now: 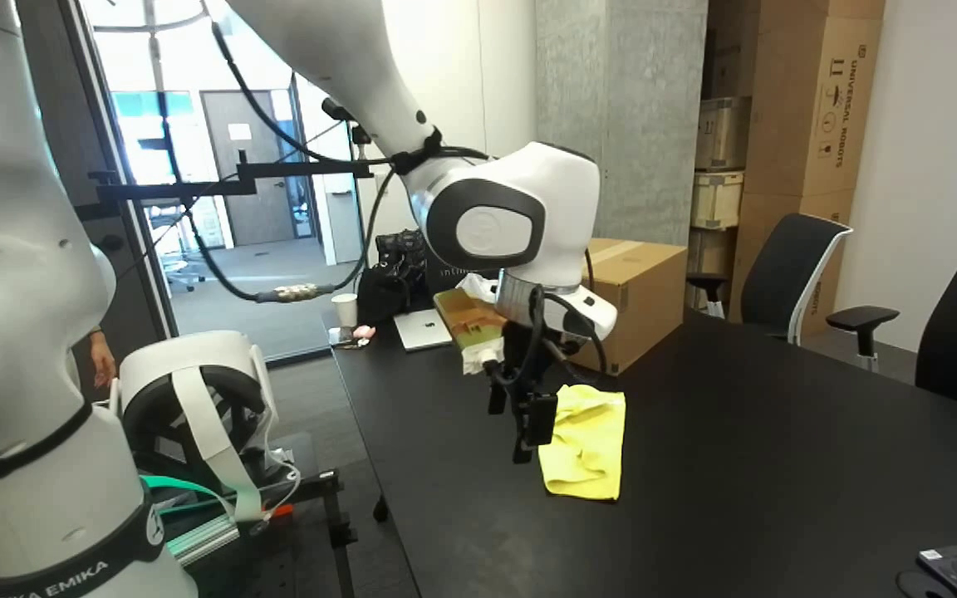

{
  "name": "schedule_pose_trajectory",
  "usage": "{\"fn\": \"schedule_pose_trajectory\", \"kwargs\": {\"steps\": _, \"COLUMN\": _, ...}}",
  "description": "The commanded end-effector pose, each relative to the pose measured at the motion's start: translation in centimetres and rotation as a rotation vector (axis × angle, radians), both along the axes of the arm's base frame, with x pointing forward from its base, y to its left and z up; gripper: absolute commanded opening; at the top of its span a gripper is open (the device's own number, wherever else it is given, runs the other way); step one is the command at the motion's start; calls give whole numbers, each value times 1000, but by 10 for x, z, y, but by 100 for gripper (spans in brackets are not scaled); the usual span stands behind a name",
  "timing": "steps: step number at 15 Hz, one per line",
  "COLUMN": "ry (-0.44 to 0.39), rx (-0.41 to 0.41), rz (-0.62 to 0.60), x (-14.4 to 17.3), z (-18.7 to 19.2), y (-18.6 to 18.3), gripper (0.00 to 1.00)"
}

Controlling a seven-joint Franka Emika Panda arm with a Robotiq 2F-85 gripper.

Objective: Fold the yellow towel in half from bottom to top

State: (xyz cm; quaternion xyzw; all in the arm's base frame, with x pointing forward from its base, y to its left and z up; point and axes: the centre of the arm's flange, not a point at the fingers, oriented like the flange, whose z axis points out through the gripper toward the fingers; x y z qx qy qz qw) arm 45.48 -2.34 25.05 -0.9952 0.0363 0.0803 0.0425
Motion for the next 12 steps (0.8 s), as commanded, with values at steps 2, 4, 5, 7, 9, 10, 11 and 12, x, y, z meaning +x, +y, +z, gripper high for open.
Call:
{"fn": "schedule_pose_trajectory", "kwargs": {"steps": 2, "ry": -52, "rx": -18, "rz": 88, "x": -69, "z": 78, "y": -32, "gripper": 100}}
{"fn": "schedule_pose_trajectory", "kwargs": {"steps": 4, "ry": -111, "rx": -10, "rz": 129, "x": -78, "z": 110, "y": -47, "gripper": 100}}
{"fn": "schedule_pose_trajectory", "kwargs": {"steps": 5, "ry": -135, "rx": -6, "rz": 148, "x": -84, "z": 126, "y": -53, "gripper": 100}}
{"fn": "schedule_pose_trajectory", "kwargs": {"steps": 7, "ry": -175, "rx": 21, "rz": 182, "x": -91, "z": 159, "y": -69, "gripper": 100}}
{"fn": "schedule_pose_trajectory", "kwargs": {"steps": 9, "ry": -220, "rx": 44, "rz": 202, "x": -99, "z": 181, "y": -83, "gripper": 100}}
{"fn": "schedule_pose_trajectory", "kwargs": {"steps": 10, "ry": -177, "rx": 28, "rz": 168, "x": -81, "z": 152, "y": -70, "gripper": 100}}
{"fn": "schedule_pose_trajectory", "kwargs": {"steps": 11, "ry": -200, "rx": 37, "rz": 175, "x": -88, "z": 164, "y": -76, "gripper": 100}}
{"fn": "schedule_pose_trajectory", "kwargs": {"steps": 12, "ry": -216, "rx": 41, "rz": 178, "x": -92, "z": 172, "y": -79, "gripper": 100}}
